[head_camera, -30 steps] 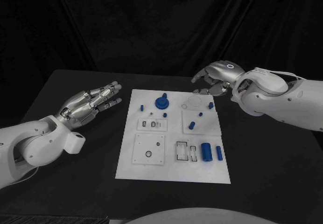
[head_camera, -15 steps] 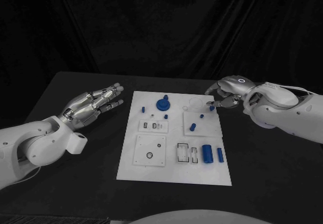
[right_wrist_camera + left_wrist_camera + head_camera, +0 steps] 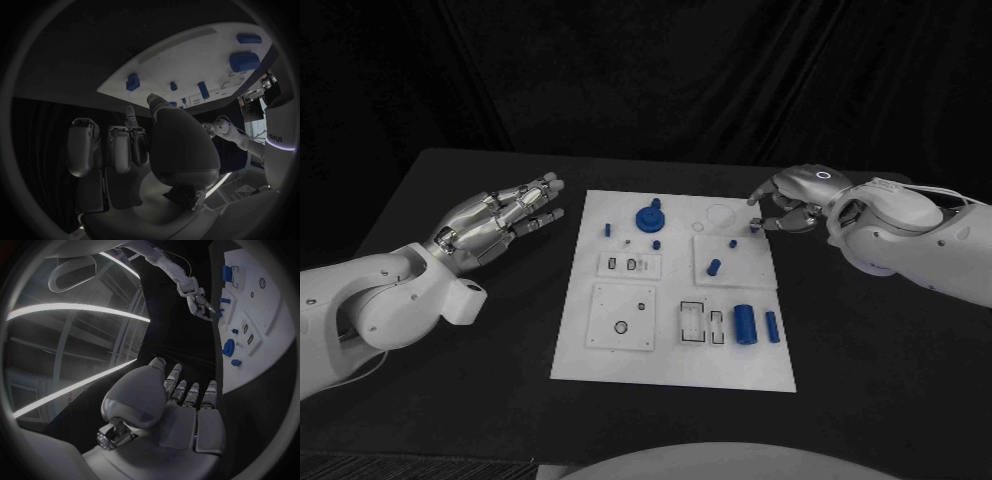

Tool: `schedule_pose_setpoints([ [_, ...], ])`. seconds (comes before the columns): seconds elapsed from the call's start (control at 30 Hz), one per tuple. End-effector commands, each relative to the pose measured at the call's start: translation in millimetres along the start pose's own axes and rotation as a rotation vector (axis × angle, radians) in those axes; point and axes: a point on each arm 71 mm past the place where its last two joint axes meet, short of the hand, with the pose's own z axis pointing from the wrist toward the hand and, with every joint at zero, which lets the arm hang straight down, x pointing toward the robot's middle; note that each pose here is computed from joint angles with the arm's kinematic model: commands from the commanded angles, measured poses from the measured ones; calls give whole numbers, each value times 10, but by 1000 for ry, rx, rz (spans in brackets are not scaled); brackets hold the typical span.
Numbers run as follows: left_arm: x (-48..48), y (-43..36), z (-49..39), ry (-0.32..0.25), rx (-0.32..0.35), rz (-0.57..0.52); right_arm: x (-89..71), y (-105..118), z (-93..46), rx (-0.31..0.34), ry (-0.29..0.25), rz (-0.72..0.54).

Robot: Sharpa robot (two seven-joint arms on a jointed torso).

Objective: Assemble the parts on the task board

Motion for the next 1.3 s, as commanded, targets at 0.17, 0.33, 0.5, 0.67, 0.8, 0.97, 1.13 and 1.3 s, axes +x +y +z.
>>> schedule_pose_setpoints([
  [0.17, 5, -1, 1, 12, 14, -8, 48, -47, -10, 30, 11, -10],
  [0.33, 4, 2, 1, 13, 14, -9, 71, -47, -4, 28, 16, -11],
  [0.5, 0, 5, -3, 12, 13, -9, 97, -45, -1, 26, 23, -11],
  [0.67, 0, 9, -7, 13, 12, -11, 124, -50, -7, 27, 31, -10],
  [0.8, -2, 12, -8, 13, 11, -11, 144, -54, -12, 28, 36, -10],
  [0.97, -1, 16, -9, 15, 10, -13, 162, -47, 1, 26, 44, -11],
  [1.13, 2, 20, -11, 16, 7, -14, 171, -39, 11, 23, 48, -11],
  [1.3, 3, 22, -14, 16, 5, -15, 178, -41, 15, 23, 49, -12],
])
